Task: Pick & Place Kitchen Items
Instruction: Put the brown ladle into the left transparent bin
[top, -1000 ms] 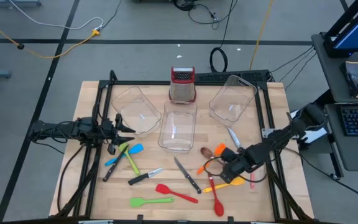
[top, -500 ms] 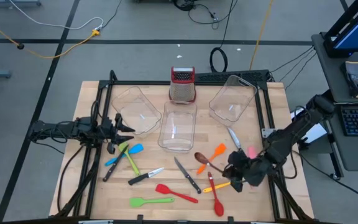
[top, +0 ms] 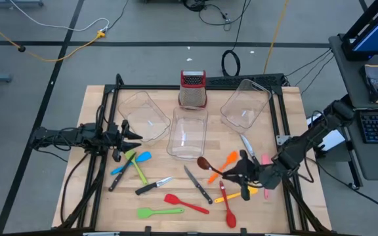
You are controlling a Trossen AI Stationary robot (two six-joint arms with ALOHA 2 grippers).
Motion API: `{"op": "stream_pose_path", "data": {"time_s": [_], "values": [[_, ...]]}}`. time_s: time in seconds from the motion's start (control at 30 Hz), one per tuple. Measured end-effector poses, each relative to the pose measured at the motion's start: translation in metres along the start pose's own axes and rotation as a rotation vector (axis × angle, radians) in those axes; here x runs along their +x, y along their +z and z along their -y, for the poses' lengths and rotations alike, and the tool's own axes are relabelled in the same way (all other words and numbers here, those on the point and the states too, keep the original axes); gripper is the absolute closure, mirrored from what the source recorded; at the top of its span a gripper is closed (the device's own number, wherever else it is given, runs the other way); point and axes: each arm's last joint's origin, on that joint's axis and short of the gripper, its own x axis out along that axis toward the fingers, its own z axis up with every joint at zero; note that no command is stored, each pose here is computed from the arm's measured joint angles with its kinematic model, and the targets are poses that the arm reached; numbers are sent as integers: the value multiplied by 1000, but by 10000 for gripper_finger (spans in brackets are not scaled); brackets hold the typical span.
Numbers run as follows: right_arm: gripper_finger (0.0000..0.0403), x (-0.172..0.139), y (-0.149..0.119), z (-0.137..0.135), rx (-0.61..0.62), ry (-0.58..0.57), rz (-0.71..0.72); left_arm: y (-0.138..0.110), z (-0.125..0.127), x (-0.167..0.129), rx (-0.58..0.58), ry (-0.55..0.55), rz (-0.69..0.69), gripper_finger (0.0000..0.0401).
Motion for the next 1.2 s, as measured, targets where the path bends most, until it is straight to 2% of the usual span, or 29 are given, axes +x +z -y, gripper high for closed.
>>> {"op": "stream_pose_path", "data": {"time_s": [0.27, 0.67, 0.93, 1.2], "values": [[370, 2, 15, 3, -170, -95, 146, 6, 2, 0, -4, -16, 66, 249], [370, 10, 14, 6, -306, -404, 237, 20, 4, 1, -9, -21, 205, 249], [370, 34, 11, 9, -347, -617, 287, 21, 2, 15, -17, 47, 209, 249], [370, 57, 16, 20, -354, -779, 327, 20, 2, 35, -16, 42, 228, 249]]}}
